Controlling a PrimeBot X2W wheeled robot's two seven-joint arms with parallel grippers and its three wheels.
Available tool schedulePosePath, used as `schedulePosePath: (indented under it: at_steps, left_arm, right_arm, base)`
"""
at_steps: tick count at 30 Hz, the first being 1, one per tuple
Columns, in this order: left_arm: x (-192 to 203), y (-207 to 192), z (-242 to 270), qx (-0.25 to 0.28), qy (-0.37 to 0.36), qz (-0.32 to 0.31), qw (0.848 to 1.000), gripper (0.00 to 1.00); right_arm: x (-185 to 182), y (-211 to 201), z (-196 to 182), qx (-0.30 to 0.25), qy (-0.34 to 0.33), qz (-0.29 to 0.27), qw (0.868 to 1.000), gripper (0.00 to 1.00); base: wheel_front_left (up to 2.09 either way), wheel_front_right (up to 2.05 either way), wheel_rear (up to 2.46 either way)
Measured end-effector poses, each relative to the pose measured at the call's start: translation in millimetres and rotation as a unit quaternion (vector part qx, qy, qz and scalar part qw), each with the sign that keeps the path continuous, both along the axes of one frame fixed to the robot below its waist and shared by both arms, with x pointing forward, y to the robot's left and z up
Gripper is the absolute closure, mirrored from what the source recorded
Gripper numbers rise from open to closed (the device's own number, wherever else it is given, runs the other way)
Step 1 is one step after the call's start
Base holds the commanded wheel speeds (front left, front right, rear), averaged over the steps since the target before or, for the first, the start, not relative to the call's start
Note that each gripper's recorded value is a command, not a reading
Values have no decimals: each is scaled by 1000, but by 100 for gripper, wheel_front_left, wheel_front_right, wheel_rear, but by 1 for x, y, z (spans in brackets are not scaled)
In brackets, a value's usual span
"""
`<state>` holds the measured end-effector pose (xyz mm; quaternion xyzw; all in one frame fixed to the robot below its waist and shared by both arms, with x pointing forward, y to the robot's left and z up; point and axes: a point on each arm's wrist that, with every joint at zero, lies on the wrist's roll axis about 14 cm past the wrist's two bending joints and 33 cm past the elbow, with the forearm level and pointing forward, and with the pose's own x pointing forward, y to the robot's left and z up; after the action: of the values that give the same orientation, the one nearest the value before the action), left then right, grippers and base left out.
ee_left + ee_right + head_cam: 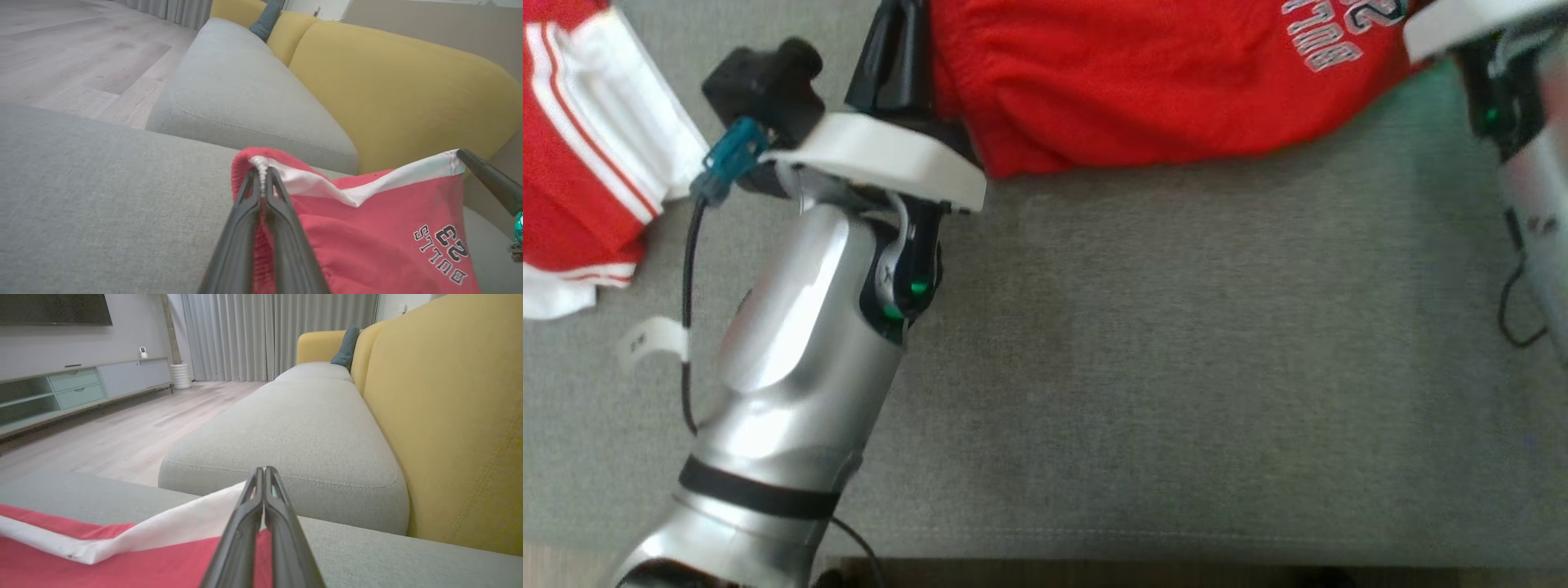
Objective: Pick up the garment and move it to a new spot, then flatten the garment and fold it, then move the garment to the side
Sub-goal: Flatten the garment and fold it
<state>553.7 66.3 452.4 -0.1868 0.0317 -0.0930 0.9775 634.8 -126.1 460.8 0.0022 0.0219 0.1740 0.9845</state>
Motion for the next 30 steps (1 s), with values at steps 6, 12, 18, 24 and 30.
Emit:
schedulePosePath:
  at_steps: [6,12,18,24,30]
  left_arm:
    - [3,4,-32,11,37,5,999,93]
    - [5,11,-45,11,54,17,998,0]
    - [1,12,-36,13,45,23,999,0]
    - [-26,13,-42,18,63,26,998,0]
    - [-43,17,-30,14,59,36,998,0]
  right_arm:
    - [26,1,-33,-16,31,-12,999,100]
    - [38,-1,-56,-25,56,-28,998,0]
    - [31,7,-58,-8,72,-33,997,0]
    - [-4,-9,-92,-44,148,-42,987,0]
    - [-36,-13,-107,-69,231,-39,970,0]
  base:
    - [0,0,0]
    - [0,0,0]
    - [0,0,0]
    - [0,0,0]
    - [0,0,0]
